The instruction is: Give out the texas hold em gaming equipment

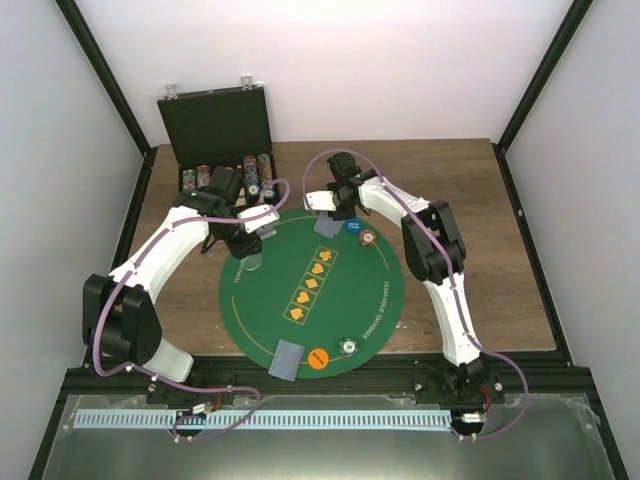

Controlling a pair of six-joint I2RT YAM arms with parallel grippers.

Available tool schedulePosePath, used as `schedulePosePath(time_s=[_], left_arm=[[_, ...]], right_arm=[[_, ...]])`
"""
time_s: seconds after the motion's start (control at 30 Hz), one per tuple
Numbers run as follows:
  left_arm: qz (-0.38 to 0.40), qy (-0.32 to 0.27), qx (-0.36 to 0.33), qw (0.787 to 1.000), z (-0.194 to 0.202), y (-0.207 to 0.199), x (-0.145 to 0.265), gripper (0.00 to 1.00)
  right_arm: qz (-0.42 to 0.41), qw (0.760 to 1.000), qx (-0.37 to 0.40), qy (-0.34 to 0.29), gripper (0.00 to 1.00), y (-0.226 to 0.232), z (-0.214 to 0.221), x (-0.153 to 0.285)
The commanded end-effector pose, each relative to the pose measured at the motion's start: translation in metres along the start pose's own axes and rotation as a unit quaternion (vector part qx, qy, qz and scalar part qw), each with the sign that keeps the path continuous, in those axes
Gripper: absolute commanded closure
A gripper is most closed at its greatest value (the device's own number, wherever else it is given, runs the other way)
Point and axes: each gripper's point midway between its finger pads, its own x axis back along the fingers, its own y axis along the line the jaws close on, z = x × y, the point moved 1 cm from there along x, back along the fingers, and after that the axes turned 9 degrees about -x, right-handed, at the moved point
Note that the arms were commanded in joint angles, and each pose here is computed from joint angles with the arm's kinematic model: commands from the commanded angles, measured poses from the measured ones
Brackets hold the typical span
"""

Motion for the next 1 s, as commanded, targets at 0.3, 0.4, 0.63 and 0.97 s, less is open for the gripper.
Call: schedulePosePath(time_s=[0.3,0.4,0.63,0.97], left_arm=[[-0.01,-0.014,-0.003,1.0,-0.004,0.002,0.011,0.54],[-0.014,-0.014,-0.009,1.0,-0.006,0.004,0.015,0.54],[-0.012,-0.028,-0.021,0.999,-0.017,0.005,0.026,0.53],[0.007,-0.054,-0.026,0.998,-0.032,-0.002,0.037,0.53]], right_arm=[[0.213,0.957,-0.141,-0.136,0.0,-0.092,-0.052,0.111],[0.238,0.902,-0.267,-0.24,0.0,-0.11,-0.073,0.171],[-0.1,0.763,-0.477,-0.424,0.0,-0.072,-0.108,0.233],[-0.399,0.666,-0.487,-0.401,0.11,0.015,-0.151,0.192]])
